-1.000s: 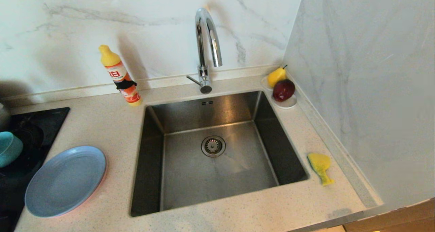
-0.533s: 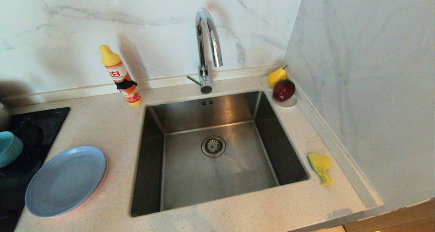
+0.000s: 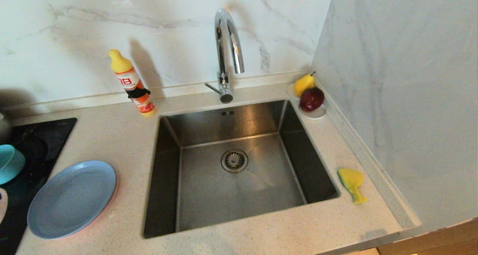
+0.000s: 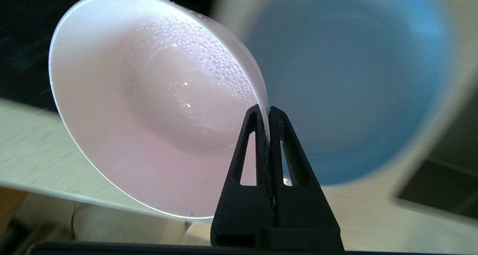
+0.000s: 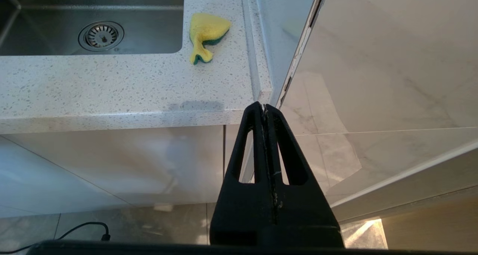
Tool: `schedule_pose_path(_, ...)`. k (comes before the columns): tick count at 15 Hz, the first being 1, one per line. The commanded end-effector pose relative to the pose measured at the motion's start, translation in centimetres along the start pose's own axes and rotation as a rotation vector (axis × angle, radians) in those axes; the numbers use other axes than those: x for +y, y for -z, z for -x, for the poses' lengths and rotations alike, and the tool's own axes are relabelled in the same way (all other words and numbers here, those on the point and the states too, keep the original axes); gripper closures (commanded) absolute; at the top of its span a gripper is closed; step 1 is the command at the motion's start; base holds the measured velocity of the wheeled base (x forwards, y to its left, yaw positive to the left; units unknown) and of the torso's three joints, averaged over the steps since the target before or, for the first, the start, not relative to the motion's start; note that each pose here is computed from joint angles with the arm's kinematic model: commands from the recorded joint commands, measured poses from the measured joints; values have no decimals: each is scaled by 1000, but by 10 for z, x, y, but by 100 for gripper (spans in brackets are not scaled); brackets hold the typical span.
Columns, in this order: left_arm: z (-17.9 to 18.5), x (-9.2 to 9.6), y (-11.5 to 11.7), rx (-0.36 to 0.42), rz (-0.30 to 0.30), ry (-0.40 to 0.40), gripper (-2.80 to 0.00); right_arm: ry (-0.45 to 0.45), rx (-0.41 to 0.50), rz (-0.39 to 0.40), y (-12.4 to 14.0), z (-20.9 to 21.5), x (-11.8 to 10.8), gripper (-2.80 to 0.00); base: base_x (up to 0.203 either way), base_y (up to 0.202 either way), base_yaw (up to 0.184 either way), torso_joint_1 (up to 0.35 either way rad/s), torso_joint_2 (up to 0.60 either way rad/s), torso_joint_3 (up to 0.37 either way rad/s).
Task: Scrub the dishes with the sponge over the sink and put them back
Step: Place the bowl on the plate
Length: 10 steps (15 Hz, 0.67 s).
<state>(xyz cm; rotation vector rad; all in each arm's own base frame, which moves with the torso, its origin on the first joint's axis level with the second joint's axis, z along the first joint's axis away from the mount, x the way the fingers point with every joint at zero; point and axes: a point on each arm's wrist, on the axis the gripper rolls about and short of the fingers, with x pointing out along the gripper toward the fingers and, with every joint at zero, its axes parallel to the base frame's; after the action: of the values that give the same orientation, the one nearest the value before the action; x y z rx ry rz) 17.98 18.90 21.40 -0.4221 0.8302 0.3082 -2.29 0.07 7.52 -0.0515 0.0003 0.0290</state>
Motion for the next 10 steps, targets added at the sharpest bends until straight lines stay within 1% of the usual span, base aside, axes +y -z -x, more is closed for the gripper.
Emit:
schedule_pose_path(1,13,-38,-2,-39,-78,56,0,-2,0,1,0,0,0,0,0,0,0,0,0,0)
schedule_pose_path(3,7,-64,-2,-15,-107,77,0,0,0,1,0,0,0,0,0,0,0,0,0,0)
schedule_pose_path(5,-3,-89,-1,16,-136,73,0,-1,0,1,0,0,0,0,0,0,0,0,0,0)
schedule_pose_path(7,-18,-108,0,42,-157,73,0,0,0,1,0,0,0,0,0,0,0,0,0,0)
schedule_pose_path(10,-43,-134,-1,36,-196,40,0,-1,0,1,0,0,0,0,0,0,0,0,0,0)
